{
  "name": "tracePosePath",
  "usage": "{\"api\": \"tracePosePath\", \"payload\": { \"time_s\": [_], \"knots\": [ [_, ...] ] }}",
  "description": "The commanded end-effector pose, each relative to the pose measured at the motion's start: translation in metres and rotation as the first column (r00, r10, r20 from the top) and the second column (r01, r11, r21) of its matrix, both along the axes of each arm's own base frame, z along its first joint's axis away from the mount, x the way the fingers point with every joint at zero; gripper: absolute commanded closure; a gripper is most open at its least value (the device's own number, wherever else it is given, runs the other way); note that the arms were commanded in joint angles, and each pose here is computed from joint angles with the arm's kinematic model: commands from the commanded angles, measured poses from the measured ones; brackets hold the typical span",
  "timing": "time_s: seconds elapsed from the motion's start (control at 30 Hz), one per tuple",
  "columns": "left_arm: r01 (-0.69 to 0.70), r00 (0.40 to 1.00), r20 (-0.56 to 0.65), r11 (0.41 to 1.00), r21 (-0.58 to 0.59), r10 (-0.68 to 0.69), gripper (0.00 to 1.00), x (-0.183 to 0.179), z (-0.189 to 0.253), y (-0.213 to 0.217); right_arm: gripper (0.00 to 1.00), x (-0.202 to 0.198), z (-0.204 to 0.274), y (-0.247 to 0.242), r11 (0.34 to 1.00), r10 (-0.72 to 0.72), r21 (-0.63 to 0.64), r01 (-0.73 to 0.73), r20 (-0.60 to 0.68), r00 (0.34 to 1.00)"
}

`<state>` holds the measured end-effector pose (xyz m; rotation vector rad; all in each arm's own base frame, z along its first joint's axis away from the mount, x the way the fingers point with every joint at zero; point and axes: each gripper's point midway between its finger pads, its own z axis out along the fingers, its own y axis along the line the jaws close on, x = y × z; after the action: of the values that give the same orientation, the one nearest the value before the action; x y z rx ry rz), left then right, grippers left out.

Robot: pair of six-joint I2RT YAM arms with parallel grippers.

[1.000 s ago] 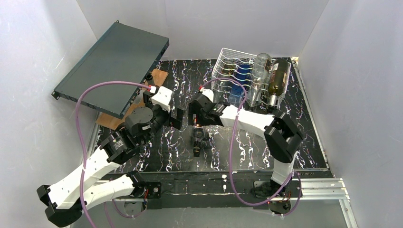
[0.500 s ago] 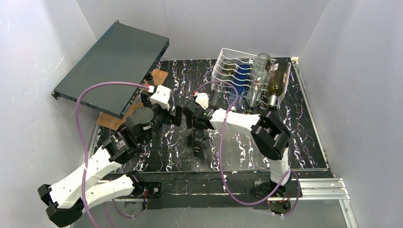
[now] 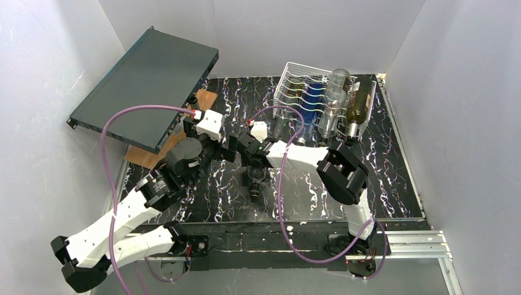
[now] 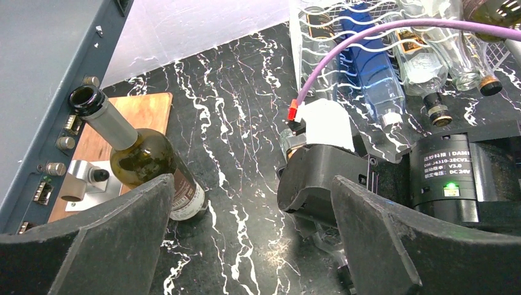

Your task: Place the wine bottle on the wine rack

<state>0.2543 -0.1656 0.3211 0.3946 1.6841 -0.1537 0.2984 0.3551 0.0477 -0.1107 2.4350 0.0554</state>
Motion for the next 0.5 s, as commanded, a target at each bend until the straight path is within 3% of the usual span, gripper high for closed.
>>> {"api": "tracePosePath", "payload": {
  "time_s": [0.0,0.1,0.17,0.47],
  "knots": [
    [-0.034,0.999,0.016,0.999,-0.017,0.034,0.02,0.003,0.003,0.005,0.2,0.002,-0.001,-0.007,0.998,-0.06,0.007,0.06,0.027,0.998],
    [-0.036,0.999,0.012,0.999,-0.01,0.036,0.02,0.004,0.001,0.004,0.25,0.0,-0.006,-0.008,0.998,-0.066,0.008,0.066,0.021,0.998],
    [-0.038,0.999,0.01,0.999,-0.006,0.038,0.02,0.005,0.0,0.004,0.36,0.0,-0.007,-0.009,0.998,-0.064,0.006,0.064,0.019,0.998],
    [-0.041,0.999,-0.004,0.999,0.01,0.041,0.02,0.007,-0.005,0.002,0.62,-0.002,0.031,-0.002,0.997,-0.005,0.079,0.001,0.047,0.999]
  ]
}}
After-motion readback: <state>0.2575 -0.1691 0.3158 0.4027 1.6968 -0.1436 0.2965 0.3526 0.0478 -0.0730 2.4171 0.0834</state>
